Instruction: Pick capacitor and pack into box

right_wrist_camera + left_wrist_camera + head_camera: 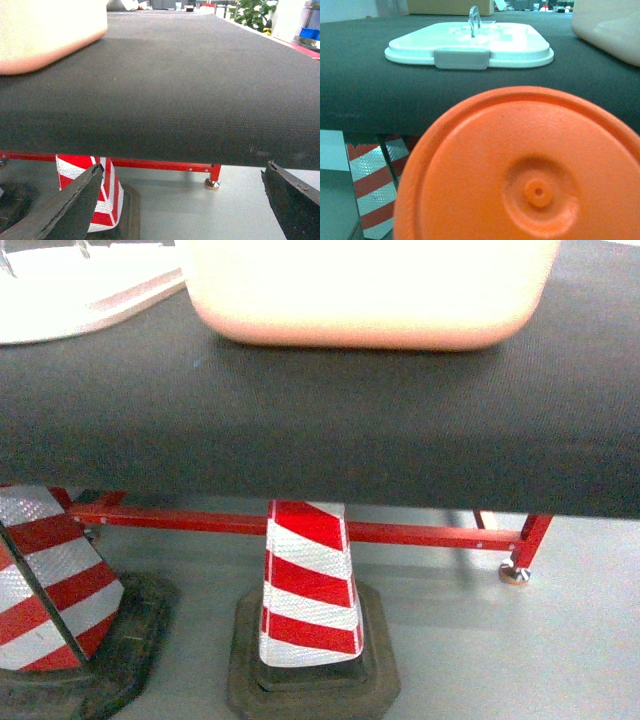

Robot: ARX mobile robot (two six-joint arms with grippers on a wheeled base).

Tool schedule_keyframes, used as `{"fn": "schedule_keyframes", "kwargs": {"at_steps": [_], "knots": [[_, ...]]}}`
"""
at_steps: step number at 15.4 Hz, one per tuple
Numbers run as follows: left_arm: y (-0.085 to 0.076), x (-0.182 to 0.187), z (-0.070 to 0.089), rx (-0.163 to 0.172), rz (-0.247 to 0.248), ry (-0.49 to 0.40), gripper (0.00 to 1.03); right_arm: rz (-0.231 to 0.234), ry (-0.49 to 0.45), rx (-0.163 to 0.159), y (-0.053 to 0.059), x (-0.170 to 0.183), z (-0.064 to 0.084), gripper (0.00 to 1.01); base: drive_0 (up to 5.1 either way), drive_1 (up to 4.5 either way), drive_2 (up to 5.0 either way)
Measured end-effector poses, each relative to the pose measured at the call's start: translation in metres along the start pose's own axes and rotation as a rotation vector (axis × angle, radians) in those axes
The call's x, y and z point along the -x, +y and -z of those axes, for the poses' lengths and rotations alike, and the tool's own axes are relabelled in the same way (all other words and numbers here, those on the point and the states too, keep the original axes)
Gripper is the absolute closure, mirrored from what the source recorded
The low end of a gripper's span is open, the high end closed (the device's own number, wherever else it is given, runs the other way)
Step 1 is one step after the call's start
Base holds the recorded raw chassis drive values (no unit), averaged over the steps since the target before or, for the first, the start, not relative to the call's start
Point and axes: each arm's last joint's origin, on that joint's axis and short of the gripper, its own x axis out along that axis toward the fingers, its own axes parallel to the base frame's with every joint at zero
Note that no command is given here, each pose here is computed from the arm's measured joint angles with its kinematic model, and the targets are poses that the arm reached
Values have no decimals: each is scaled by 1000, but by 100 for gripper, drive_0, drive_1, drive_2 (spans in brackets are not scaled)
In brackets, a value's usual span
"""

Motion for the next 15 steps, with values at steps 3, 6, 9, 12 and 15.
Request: {"fn": "schedule_keyframes", "kwargs": {"at_steps": [3, 6, 9, 12, 15], "knots": [[0, 0, 0, 0, 0, -1, 59, 1, 0, 0, 0, 0, 0, 3, 0, 0, 0], [0, 0, 0, -1, 0, 0, 59, 0, -1, 0, 0, 0, 0, 3, 0, 0, 0], [0, 0, 0, -1, -1, -1, 59, 1, 0, -1, 0, 0, 0, 3, 0, 0, 0], [0, 0, 0, -1, 2, 0, 59, 2, 0, -2, 0, 0, 0, 3, 0, 0, 0], [0, 0, -1, 0, 1, -7, 59, 1, -10, -1, 0, 0, -1, 3, 0, 0, 0]]}}
